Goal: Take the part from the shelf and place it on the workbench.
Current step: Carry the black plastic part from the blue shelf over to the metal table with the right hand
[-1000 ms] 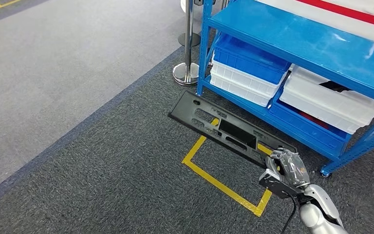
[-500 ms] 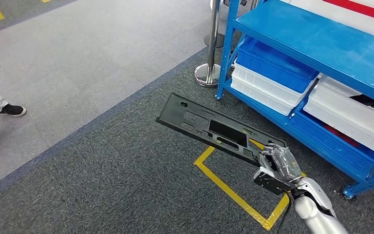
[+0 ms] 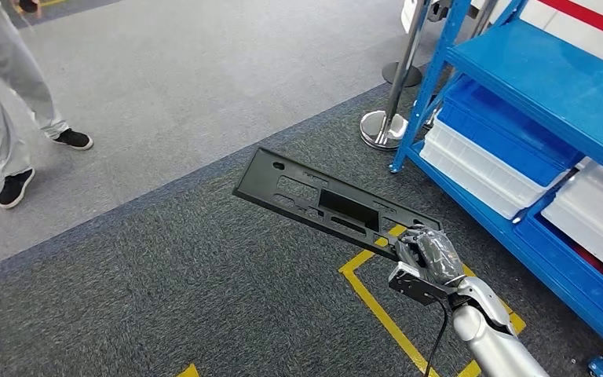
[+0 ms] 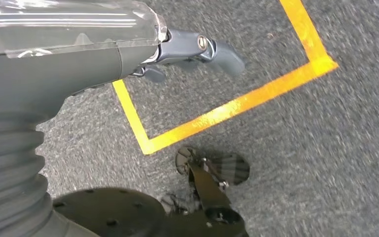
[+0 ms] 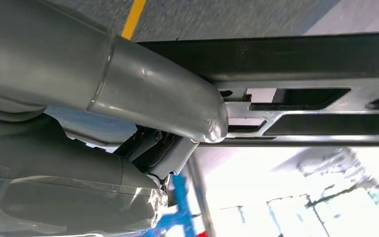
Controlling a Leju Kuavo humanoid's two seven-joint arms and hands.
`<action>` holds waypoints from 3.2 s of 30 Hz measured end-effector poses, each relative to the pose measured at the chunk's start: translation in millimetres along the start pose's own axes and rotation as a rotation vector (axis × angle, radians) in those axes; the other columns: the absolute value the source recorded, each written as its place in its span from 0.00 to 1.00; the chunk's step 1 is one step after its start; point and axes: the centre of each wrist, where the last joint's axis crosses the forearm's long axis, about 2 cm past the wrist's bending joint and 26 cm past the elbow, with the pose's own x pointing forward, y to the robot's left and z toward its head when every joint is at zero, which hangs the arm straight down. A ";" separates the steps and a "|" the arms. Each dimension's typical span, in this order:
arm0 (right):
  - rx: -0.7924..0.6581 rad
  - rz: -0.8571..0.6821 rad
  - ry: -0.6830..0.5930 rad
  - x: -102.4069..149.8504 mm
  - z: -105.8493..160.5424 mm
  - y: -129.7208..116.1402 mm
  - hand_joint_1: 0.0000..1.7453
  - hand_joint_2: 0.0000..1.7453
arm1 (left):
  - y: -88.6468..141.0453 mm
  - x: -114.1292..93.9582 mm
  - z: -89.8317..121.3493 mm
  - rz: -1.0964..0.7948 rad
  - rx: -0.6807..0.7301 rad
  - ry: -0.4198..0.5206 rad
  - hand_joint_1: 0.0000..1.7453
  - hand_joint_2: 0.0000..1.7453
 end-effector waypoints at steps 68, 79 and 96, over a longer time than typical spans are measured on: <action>0.075 -0.039 0.046 -12.5 7.4 11.3 0.94 0.00 | -4.0 8.8 -3.3 0.014 -0.058 -0.021 0.00 1.00; 0.060 -0.009 0.036 -16.1 2.9 -3.3 0.94 0.00 | -2.4 7.1 -2.9 0.007 -0.051 0.007 0.00 1.00; 0.034 0.280 0.060 -45.9 -29.5 -156.6 0.94 0.00 | -3.3 13.7 -5.6 0.006 -0.048 0.017 0.00 1.00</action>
